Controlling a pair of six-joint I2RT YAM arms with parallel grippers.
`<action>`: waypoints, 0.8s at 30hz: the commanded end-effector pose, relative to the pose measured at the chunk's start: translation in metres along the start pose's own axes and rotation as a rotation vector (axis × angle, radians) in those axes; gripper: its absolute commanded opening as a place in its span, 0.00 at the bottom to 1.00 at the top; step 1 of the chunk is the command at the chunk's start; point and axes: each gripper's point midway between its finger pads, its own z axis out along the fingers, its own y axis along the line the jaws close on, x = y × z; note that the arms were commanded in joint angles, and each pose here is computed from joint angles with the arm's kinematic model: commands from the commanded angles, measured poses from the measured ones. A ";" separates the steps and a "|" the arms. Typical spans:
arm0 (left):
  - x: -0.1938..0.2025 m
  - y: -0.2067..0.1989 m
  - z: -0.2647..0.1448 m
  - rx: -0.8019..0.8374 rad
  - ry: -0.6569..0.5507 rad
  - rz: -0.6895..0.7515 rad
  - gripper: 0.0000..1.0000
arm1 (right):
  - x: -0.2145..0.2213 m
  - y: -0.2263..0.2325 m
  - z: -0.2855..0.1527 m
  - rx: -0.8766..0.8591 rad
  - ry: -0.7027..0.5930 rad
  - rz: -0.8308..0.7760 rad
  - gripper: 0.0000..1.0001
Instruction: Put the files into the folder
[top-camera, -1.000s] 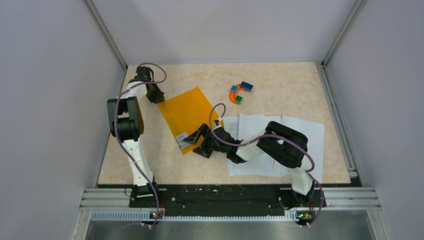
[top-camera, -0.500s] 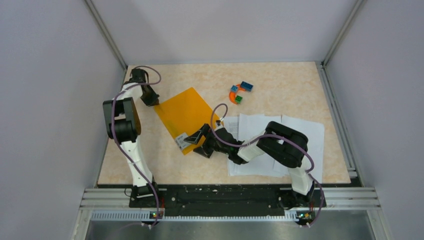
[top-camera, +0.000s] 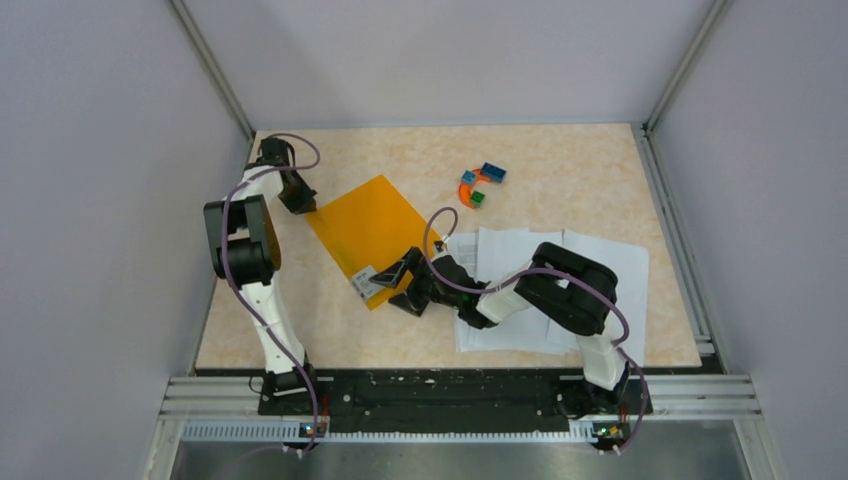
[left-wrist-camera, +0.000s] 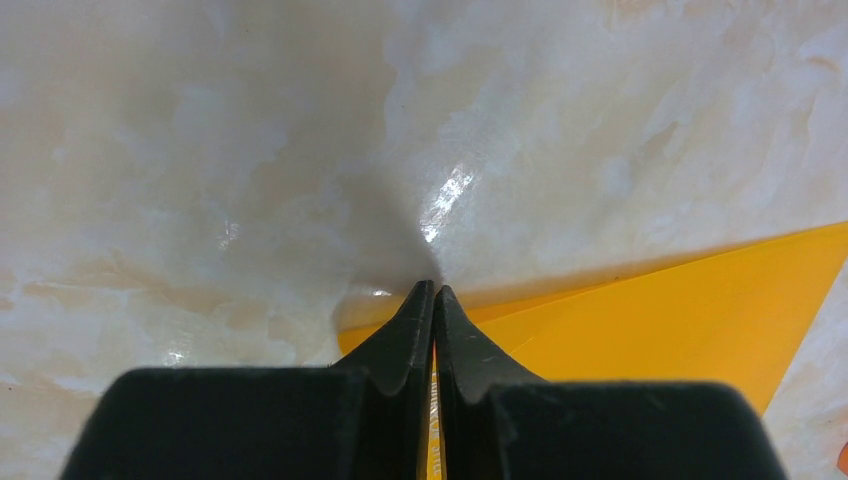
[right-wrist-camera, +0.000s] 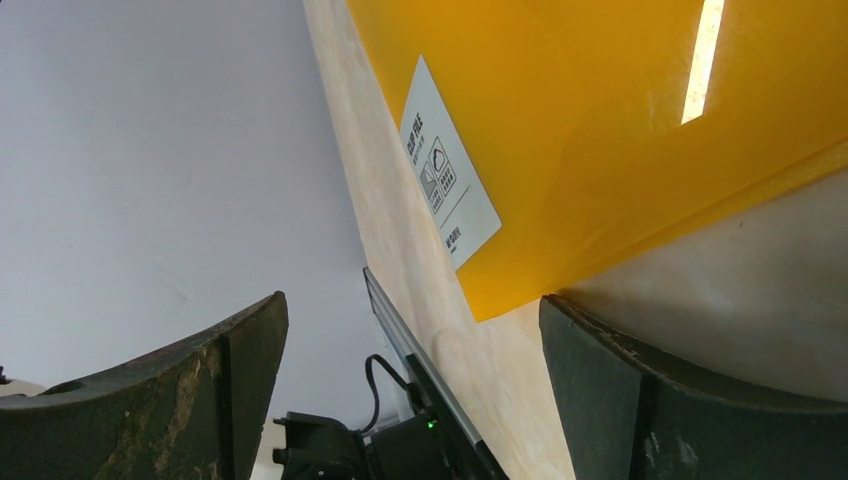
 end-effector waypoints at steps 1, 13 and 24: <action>0.016 0.012 -0.012 -0.047 0.058 -0.014 0.08 | -0.009 0.034 -0.011 -0.096 -0.022 0.023 0.94; 0.016 0.012 -0.008 -0.044 0.063 -0.021 0.08 | -0.006 0.031 -0.011 -0.091 -0.006 0.038 0.94; 0.018 0.011 -0.006 -0.040 0.071 -0.024 0.08 | -0.009 0.029 -0.003 -0.099 -0.012 0.046 0.94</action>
